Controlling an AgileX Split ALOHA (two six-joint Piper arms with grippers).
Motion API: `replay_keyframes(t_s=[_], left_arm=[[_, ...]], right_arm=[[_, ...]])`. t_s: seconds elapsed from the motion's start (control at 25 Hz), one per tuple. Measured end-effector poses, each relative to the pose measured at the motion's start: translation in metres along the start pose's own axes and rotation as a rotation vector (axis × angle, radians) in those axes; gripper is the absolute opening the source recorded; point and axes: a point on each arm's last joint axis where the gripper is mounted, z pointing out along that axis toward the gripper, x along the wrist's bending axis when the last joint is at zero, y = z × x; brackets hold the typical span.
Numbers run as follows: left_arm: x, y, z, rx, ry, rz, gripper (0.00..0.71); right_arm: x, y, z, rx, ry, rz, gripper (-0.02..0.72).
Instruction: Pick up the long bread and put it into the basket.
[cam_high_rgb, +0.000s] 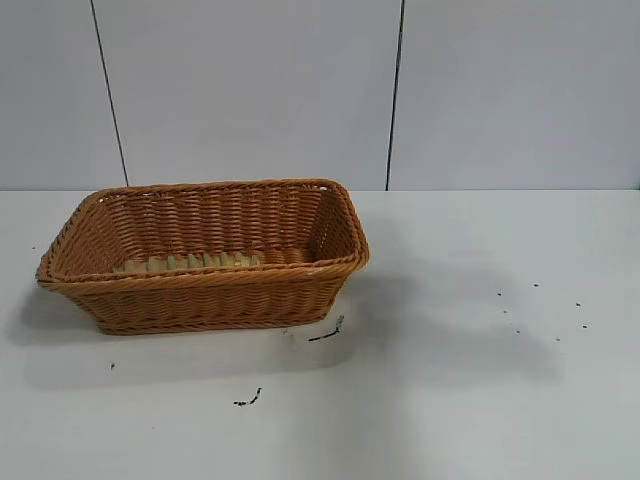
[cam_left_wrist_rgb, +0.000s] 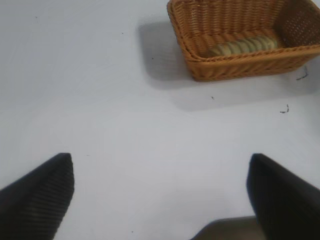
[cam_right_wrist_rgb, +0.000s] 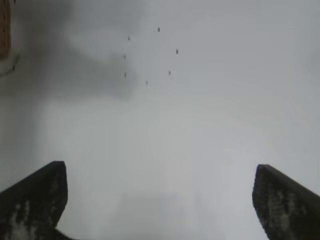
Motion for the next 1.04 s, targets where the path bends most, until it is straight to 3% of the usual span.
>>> replay_keyframes(t_s=[0.16, 0.72, 1.04], left_arm=[[0.0, 0.0, 0.0, 0.0, 0.0, 0.0, 0.692], [0.0, 0.0, 0.0, 0.0, 0.0, 0.0, 0.692], [0.0, 0.0, 0.0, 0.0, 0.0, 0.0, 0.692]], right_arm=[[0.002, -0.042, 0.001, -0.11, -0.004, -0.002, 0.689], [0.008, -0.108, -0.054, -0.675, -0.022, -0.023, 0.689], [0.008, -0.114, -0.057, -0.72, -0.026, -0.026, 0.689]])
